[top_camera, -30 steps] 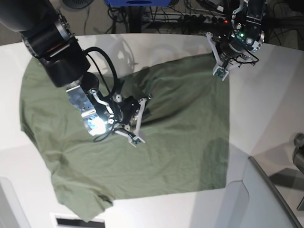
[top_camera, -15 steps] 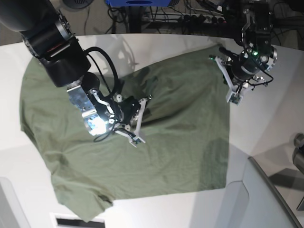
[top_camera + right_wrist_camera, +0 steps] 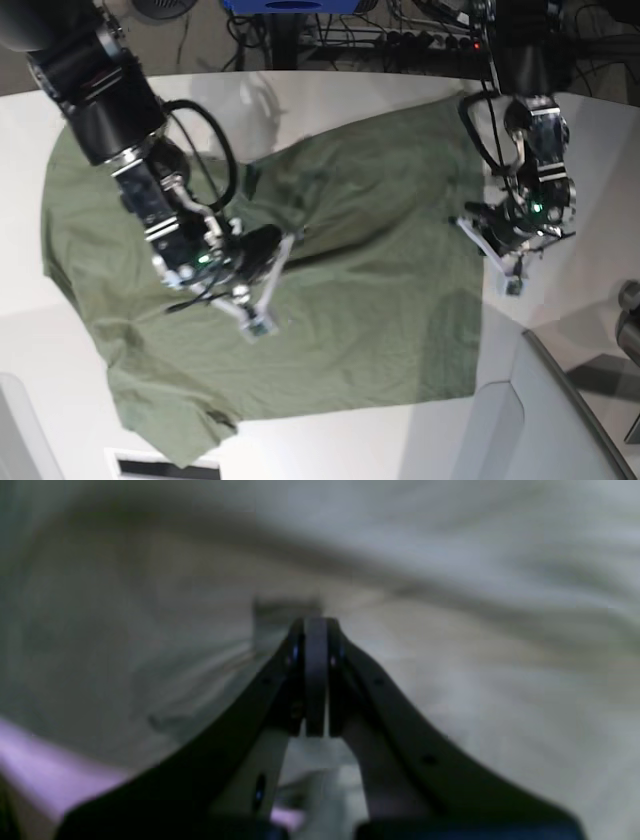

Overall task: Layout the t-shirt on the table in an organized manner, then fold the t-shirt properly
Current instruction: 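Pinch the shirt's middle with both grippers and drag it toward the robot, then grasp the shirt's collar-side corners with both grippers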

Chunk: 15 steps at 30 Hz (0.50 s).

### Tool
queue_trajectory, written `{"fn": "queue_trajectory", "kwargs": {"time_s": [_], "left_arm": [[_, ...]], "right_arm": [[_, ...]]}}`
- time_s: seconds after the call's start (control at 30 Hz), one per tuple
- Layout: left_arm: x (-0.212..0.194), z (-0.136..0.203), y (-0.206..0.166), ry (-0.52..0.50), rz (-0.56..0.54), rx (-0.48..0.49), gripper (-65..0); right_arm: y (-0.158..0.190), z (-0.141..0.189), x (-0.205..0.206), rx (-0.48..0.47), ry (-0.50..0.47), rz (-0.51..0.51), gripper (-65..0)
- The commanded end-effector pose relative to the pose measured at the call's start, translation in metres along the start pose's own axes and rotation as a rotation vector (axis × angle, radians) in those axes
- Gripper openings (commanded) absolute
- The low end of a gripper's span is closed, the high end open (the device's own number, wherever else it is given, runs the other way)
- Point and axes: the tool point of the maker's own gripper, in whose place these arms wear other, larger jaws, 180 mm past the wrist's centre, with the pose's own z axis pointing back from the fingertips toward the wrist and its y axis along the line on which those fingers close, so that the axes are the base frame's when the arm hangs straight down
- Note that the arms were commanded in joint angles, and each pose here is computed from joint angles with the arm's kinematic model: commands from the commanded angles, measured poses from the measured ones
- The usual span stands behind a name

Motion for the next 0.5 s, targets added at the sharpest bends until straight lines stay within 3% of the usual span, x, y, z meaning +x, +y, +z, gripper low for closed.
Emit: {"fn": "queue_trajectory", "kwargs": {"time_s": [0.0, 0.1, 0.2, 0.33, 0.47], "left_arm": [[0.015, -0.001, 0.011, -0.031, 0.014, 0.015, -65.0], [0.023, -0.012, 0.019, -0.036, 0.034, 0.019, -65.0], [0.022, -0.024, 0.019, -0.041, 0.058, 0.008, -65.0], [0.014, -0.037, 0.013, -0.019, 0.089, -0.015, -65.0], [0.011, -0.048, 0.009, -0.037, 0.113, -0.026, -65.0]], "right_arm": [[-0.026, 0.009, 0.016, -0.052, -0.051, -0.047, -65.0], [-0.099, 0.025, 0.008, -0.169, -0.081, -0.239, -65.0], [-0.169, 0.038, -0.018, -0.280, -0.049, -0.379, -65.0], [-0.220, 0.044, -0.055, -0.341, 0.008, -0.383, -65.0], [-0.230, 0.044, -0.080, -0.355, 0.060, -0.395, -65.0]]}}
